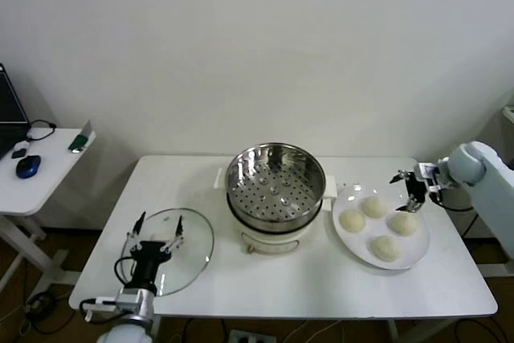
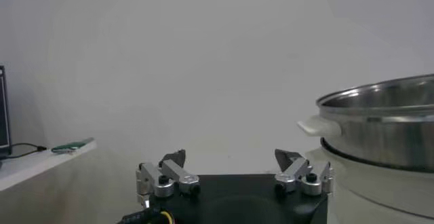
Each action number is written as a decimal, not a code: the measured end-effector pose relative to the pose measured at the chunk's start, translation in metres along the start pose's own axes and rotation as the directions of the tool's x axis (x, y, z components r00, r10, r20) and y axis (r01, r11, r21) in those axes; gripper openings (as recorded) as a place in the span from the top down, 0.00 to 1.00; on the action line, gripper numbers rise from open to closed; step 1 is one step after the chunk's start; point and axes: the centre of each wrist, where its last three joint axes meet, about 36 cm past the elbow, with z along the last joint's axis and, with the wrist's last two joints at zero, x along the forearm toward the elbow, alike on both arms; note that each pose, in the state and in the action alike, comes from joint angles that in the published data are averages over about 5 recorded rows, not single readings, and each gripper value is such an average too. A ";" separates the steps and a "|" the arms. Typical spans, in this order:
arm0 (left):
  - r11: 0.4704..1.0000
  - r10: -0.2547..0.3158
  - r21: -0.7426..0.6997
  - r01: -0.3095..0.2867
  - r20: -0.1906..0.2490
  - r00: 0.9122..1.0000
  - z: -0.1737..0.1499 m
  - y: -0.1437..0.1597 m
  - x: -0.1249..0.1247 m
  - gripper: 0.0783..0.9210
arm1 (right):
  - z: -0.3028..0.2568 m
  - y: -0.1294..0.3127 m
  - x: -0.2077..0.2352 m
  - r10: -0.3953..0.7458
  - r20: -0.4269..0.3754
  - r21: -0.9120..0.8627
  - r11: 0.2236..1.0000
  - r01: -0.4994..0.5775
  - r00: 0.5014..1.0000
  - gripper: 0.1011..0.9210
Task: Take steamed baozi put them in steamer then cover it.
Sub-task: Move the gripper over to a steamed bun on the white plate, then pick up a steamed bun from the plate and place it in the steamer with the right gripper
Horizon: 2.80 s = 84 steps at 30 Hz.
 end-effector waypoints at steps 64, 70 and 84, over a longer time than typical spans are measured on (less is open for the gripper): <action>0.999 -0.024 -0.033 0.023 -0.039 0.999 0.003 0.014 0.006 0.12 | -0.058 -0.052 -0.066 -0.179 -0.078 0.038 0.983 0.182 0.981 0.30; 0.999 -0.028 -0.033 0.027 -0.036 0.999 0.001 0.014 0.009 0.12 | -0.071 -0.076 -0.025 -0.145 -0.084 0.120 0.981 0.155 0.986 0.30; 0.999 -0.018 -0.030 0.017 -0.041 0.999 0.000 0.011 0.015 0.12 | -0.211 -0.152 0.125 -0.002 -0.084 0.573 0.818 0.050 0.996 0.30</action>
